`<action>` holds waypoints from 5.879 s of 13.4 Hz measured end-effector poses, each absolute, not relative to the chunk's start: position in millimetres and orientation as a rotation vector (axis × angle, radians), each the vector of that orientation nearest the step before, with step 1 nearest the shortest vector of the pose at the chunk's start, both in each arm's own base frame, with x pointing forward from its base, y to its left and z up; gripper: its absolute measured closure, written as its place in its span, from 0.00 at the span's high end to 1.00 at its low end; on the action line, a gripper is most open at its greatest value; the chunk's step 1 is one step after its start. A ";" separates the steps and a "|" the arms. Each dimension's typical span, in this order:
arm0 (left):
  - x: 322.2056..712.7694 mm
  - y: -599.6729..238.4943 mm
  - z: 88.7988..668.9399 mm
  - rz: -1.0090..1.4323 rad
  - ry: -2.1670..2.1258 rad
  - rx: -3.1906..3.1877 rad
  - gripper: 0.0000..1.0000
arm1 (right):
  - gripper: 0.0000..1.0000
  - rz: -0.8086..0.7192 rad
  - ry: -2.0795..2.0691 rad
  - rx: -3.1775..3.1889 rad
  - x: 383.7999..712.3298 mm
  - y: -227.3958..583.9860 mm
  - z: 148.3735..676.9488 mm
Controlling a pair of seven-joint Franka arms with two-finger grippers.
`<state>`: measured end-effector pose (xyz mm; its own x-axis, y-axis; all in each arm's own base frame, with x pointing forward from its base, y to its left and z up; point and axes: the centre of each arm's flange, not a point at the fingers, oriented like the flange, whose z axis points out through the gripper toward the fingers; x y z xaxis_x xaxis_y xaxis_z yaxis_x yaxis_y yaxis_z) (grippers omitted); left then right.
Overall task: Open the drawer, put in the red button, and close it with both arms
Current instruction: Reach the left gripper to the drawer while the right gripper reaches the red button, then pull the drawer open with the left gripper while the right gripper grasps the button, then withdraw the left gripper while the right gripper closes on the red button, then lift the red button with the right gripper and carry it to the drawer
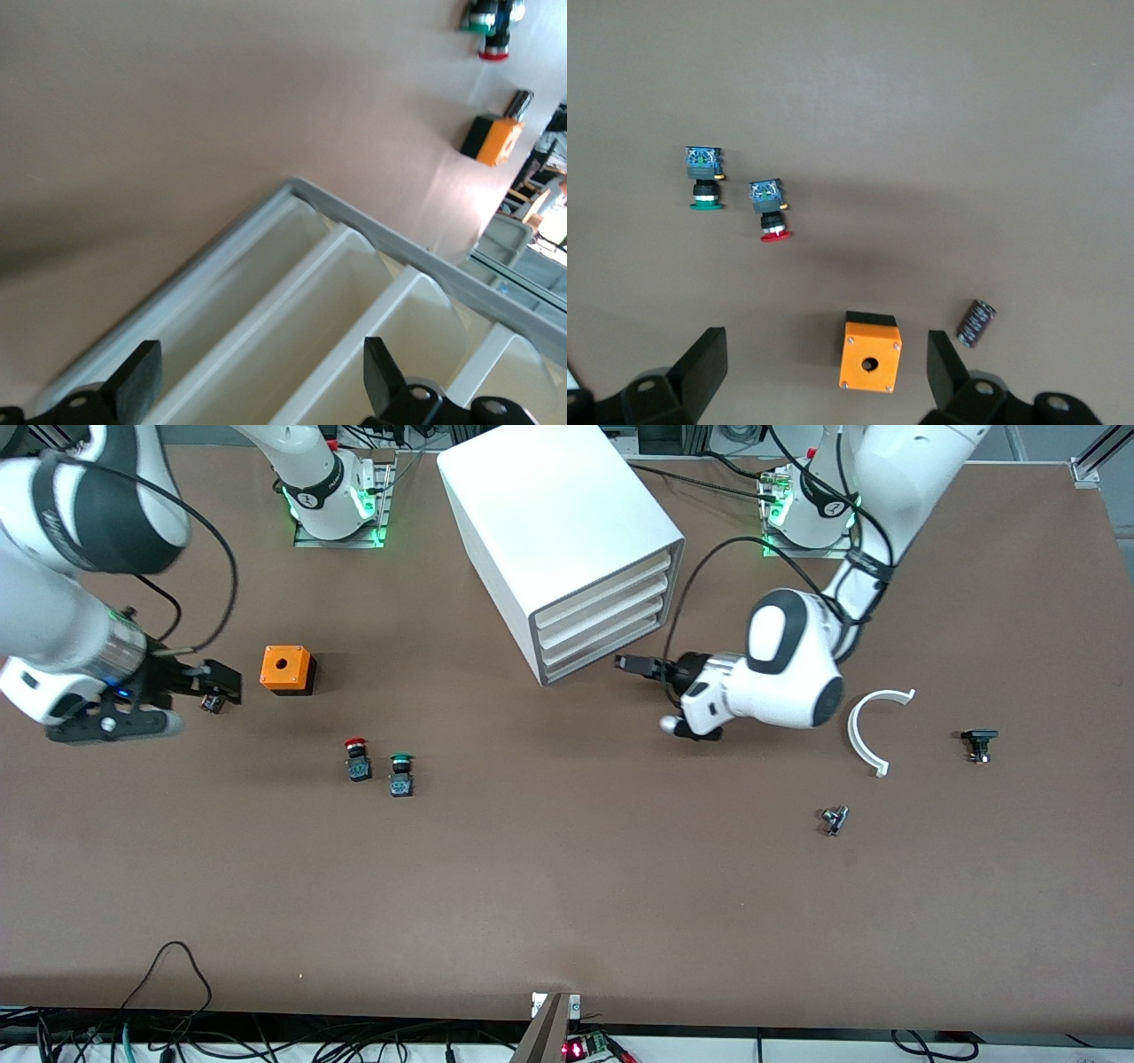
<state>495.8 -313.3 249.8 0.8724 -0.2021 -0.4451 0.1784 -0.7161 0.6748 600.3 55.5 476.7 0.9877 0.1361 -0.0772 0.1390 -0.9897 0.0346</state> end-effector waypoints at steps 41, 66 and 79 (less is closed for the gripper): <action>572.4 -41.9 591.4 0.048 -0.128 3.138 1.00 | 0.81 -0.156 0.468 3.104 607.2 139.8 181.3; 555.0 -24.6 622.6 0.062 -0.054 3.162 1.00 | 0.41 0.279 1.011 3.039 652.4 294.6 413.4; 549.9 15.0 626.8 0.067 0.086 3.152 1.00 | 0.41 0.348 2.243 2.323 524.6 501.5 471.6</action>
<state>549.9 15.0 626.8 0.9976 0.0540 0.0427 0.0545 -0.9985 -0.0107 524.6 501.5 471.6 0.0261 0.9737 0.2263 0.9965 -0.0433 0.0716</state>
